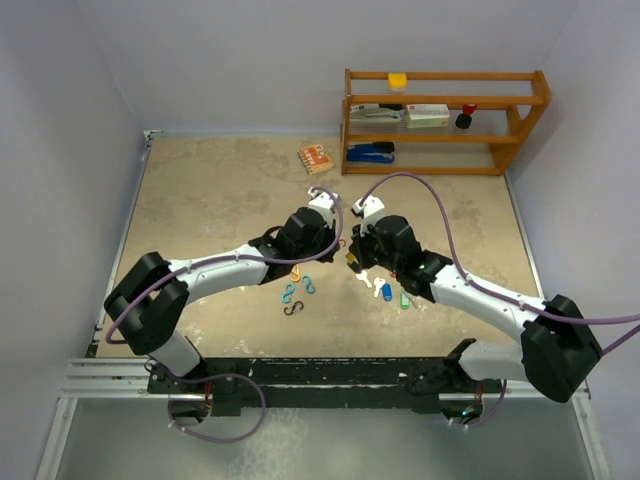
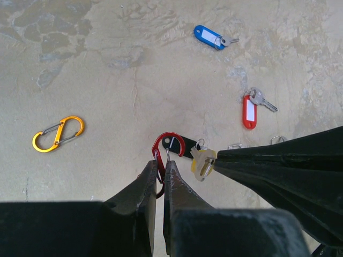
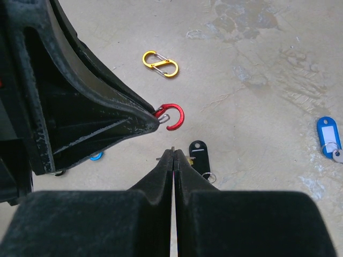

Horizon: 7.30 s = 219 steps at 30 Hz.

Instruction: Put the keys on the keyring

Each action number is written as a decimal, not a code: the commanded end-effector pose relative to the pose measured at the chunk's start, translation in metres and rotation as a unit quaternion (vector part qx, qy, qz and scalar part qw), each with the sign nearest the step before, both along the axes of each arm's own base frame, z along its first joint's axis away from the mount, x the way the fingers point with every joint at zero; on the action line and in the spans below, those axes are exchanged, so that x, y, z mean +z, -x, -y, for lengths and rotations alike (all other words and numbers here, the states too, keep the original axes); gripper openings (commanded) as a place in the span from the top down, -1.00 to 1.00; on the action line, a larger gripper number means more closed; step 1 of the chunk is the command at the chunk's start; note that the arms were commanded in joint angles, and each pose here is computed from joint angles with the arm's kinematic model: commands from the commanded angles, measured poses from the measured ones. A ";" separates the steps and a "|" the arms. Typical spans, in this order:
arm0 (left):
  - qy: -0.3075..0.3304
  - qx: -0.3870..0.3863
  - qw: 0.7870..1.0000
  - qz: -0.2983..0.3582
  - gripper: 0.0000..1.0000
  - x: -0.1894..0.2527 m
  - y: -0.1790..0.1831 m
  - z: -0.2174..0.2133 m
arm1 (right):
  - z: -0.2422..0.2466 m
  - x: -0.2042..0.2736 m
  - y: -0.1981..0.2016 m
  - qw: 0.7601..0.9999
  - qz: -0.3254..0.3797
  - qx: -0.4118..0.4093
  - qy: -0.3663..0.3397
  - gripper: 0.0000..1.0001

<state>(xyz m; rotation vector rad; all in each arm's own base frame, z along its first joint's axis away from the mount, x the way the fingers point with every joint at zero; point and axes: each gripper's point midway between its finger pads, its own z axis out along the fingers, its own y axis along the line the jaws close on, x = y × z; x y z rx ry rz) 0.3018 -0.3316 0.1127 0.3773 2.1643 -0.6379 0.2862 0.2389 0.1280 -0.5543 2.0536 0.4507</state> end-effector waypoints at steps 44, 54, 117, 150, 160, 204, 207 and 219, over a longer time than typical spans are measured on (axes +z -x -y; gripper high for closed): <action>0.029 -0.037 0.998 0.036 1.00 0.041 0.017 0.020 | 0.005 0.029 -0.016 0.998 0.055 -0.040 -0.004 1.00; 0.034 -0.043 0.998 0.030 1.00 0.041 0.024 0.018 | 0.035 0.042 -0.026 0.988 0.078 -0.135 -0.002 -0.19; -0.131 0.347 0.928 0.019 0.29 0.003 -0.227 -0.183 | 0.065 0.064 -0.006 0.980 0.105 -0.165 -0.024 -0.76; -0.036 0.328 0.944 0.029 0.36 -0.008 -0.204 -0.168 | 0.063 0.060 -0.008 0.981 0.102 -0.164 -0.022 -0.76; -0.035 0.323 0.945 0.020 1.00 -0.019 -0.202 -0.167 | 0.064 0.061 -0.007 0.981 0.103 -0.164 -0.023 -0.76; 0.057 0.273 0.958 0.067 0.30 0.034 -0.196 -0.143 | 0.043 0.055 -0.007 0.987 0.082 -0.129 -0.041 -0.75; 0.074 0.253 0.962 0.072 0.11 0.039 -0.195 -0.135 | 0.024 0.059 -0.013 0.991 0.069 -0.105 -0.055 -0.75; 0.072 0.242 0.965 0.067 -0.01 0.032 -0.192 -0.133 | 0.009 0.071 -0.020 0.989 0.061 -0.103 -0.082 -0.73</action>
